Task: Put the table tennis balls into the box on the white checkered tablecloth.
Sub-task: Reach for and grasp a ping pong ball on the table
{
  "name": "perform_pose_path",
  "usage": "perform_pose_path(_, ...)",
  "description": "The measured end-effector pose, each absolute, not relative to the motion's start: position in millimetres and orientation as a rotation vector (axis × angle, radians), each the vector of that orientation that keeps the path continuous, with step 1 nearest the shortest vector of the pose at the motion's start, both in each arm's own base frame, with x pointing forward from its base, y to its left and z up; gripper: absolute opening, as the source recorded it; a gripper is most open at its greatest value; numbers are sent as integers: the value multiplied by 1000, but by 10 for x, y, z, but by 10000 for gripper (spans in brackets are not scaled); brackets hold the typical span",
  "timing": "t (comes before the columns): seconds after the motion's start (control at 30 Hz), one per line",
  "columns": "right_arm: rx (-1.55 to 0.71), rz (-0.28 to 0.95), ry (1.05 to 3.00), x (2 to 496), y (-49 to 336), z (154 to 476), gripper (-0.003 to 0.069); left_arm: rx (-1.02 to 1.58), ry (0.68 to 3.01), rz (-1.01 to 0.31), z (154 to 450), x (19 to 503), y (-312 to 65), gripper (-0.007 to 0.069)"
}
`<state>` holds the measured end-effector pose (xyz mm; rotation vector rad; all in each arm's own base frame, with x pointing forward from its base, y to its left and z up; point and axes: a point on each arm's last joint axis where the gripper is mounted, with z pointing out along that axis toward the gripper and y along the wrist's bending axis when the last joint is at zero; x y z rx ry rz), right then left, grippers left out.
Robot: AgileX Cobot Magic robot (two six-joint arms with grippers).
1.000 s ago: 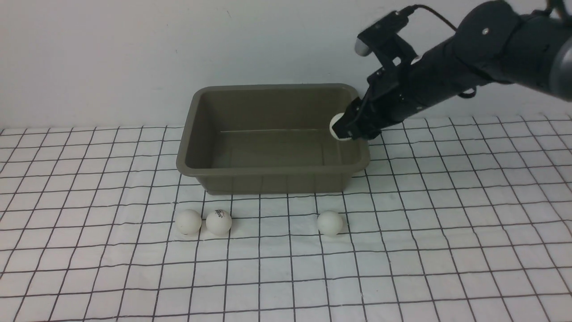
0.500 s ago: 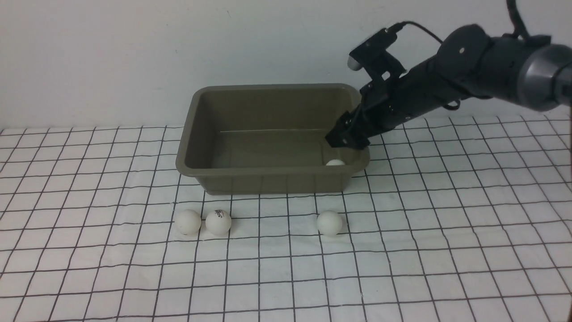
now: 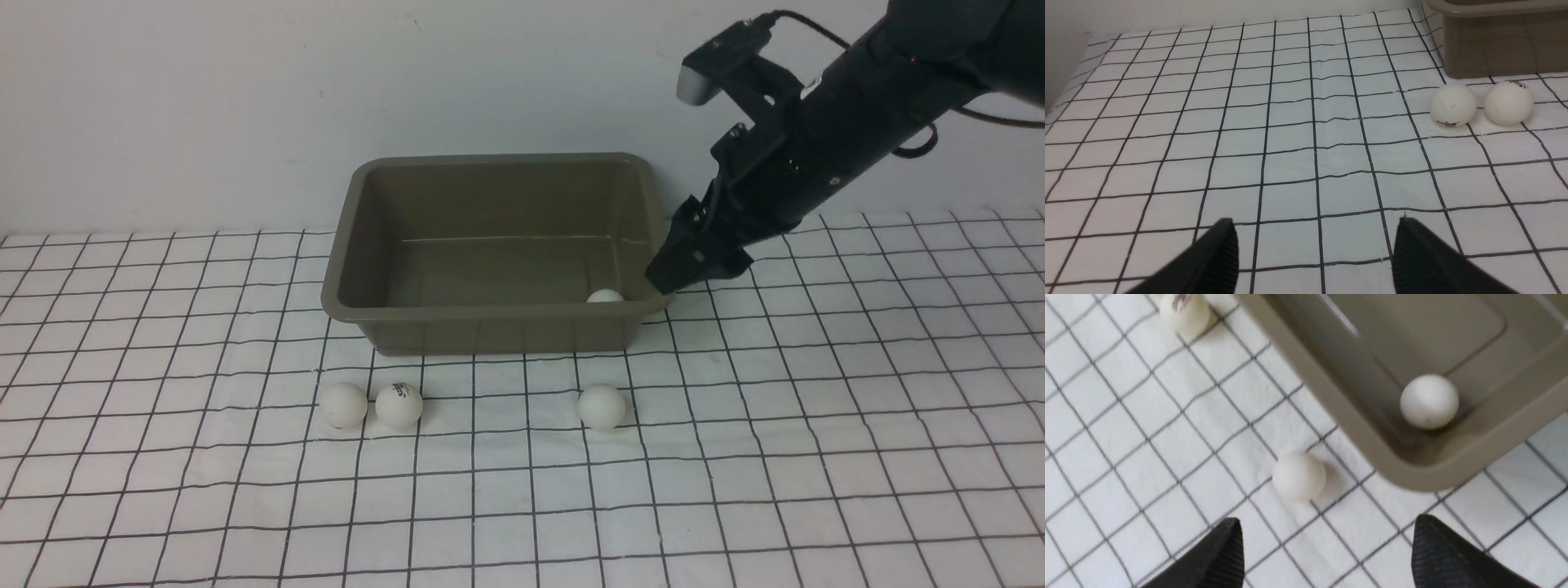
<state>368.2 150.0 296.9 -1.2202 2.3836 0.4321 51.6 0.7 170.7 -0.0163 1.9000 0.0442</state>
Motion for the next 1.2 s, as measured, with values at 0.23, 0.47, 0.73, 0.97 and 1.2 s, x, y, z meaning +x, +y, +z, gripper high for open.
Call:
perform_pose_path(0.23, -1189, 394, 2406, 3512, 1421, 3186, 495, -16, 1900, 44, 1707, 516, 7, 459)
perform_pose_path(0.47, -1227, 465, 2389, 3106, 1626, 3119, 495, -16, 1900, 44, 1707, 516, 7, 459)
perform_pose_path(0.73, -1092, 446, 2333, 2925, 2092, 2524, 495, -16, 1900, 44, 1707, 516, 7, 459)
perform_pose_path(0.97, -827, 394, 2453, 3125, 2213, 1966, 494, -16, 1900, 44, 1707, 516, 7, 459)
perform_pose_path(1.2, -766, 329, 2450, 3238, 2220, 1767, 494, -16, 1900, 44, 1707, 516, 7, 459)
